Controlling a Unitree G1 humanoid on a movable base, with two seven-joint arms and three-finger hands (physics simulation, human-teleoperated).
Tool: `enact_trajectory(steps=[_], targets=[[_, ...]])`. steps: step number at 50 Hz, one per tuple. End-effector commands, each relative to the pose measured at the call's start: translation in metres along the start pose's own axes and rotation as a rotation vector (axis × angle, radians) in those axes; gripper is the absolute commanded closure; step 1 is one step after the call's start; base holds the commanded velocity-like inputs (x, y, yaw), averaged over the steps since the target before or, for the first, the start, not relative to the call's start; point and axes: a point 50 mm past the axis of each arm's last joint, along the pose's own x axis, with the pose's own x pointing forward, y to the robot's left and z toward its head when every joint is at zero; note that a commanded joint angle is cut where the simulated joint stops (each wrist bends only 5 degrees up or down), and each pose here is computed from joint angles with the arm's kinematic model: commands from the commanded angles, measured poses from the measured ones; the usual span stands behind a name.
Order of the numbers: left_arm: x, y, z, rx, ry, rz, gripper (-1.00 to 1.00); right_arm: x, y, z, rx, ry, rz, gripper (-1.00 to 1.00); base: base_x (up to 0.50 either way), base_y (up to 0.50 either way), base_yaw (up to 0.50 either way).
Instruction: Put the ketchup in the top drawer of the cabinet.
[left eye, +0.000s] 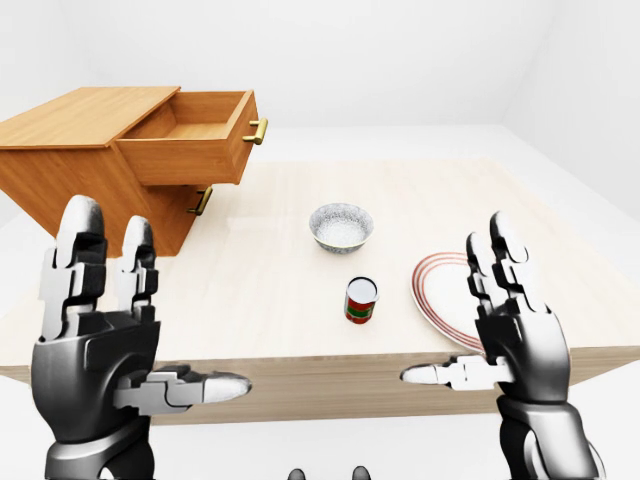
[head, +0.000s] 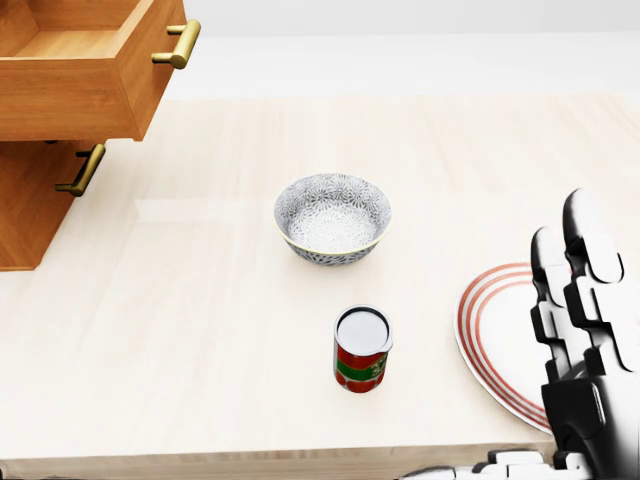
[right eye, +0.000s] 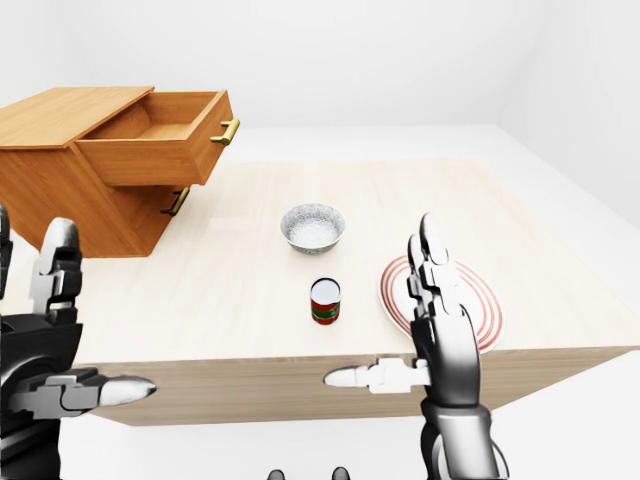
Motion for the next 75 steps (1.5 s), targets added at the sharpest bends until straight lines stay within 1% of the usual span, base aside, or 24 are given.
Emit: enact_trajectory(steps=[1,2,6,9,14,33,42,43,52,53,55,64,66,70,75], targets=[[-0.011,0.007,0.025,-0.038,-0.030,0.000,-1.00,-0.019,0.000,0.034,-0.046,-0.072,0.018,-1.00,0.00,0.00,0.00],[-0.013,0.010,0.025,-0.053,0.000,0.000,-1.00,-0.020,-0.002,0.034,-0.028,-0.069,0.007,-1.00,0.00,0.00,0.00],[-0.017,0.011,0.023,-0.080,0.087,-0.003,-1.00,-0.021,0.001,0.033,-0.011,-0.059,0.037,-1.00,0.04,0.00,0.00],[-0.019,0.012,0.021,-0.089,0.128,-0.007,-1.00,-0.021,0.003,0.033,0.032,-0.064,0.060,-1.00,0.36,0.00,0.00],[-0.020,0.013,0.021,-0.094,0.148,-0.007,-1.00,-0.023,0.002,0.033,0.035,-0.055,0.066,-1.00,0.50,0.00,0.00],[-0.023,0.011,0.023,-0.101,0.140,-0.022,-1.00,-0.024,0.003,0.032,0.036,-0.045,0.081,-1.00,0.50,0.00,0.00],[-0.023,0.011,0.023,-0.104,0.143,-0.023,-1.00,-0.024,0.002,0.032,0.043,-0.050,0.070,-1.00,0.50,0.00,0.00],[-0.023,0.011,0.023,-0.104,0.142,-0.023,-1.00,-0.023,0.000,0.033,0.038,-0.057,0.055,-1.00,0.45,0.00,0.00],[-0.023,0.012,0.024,-0.106,0.141,-0.020,-1.00,-0.022,-0.003,0.033,0.027,-0.059,0.035,-1.00,0.00,0.00,0.00],[-0.022,0.012,0.024,-0.107,0.141,-0.020,-1.00,-0.023,-0.003,0.032,-0.019,-0.050,0.034,-1.00,0.00,0.00,0.00],[-0.022,0.012,0.024,-0.107,0.142,-0.020,-1.00,-0.022,-0.003,0.033,-0.012,-0.053,0.032,-1.00,0.00,0.15,0.00],[-0.024,0.012,0.026,-0.111,0.137,-0.028,-1.00,-0.023,0.001,0.032,-0.016,-0.046,0.054,-1.00,0.00,0.50,0.00],[-0.024,0.011,0.025,-0.126,0.146,-0.038,-1.00,-0.024,0.003,0.031,-0.010,-0.040,0.058,-1.00,0.00,0.50,0.00],[-0.022,0.011,0.024,-0.124,0.147,-0.032,-1.00,-0.024,0.003,0.031,-0.012,-0.038,0.062,-1.00,0.00,0.50,0.00],[-0.023,0.012,0.025,-0.124,0.144,-0.034,-1.00,-0.024,0.004,0.031,-0.010,-0.036,0.064,-1.00,0.00,0.50,0.00]])
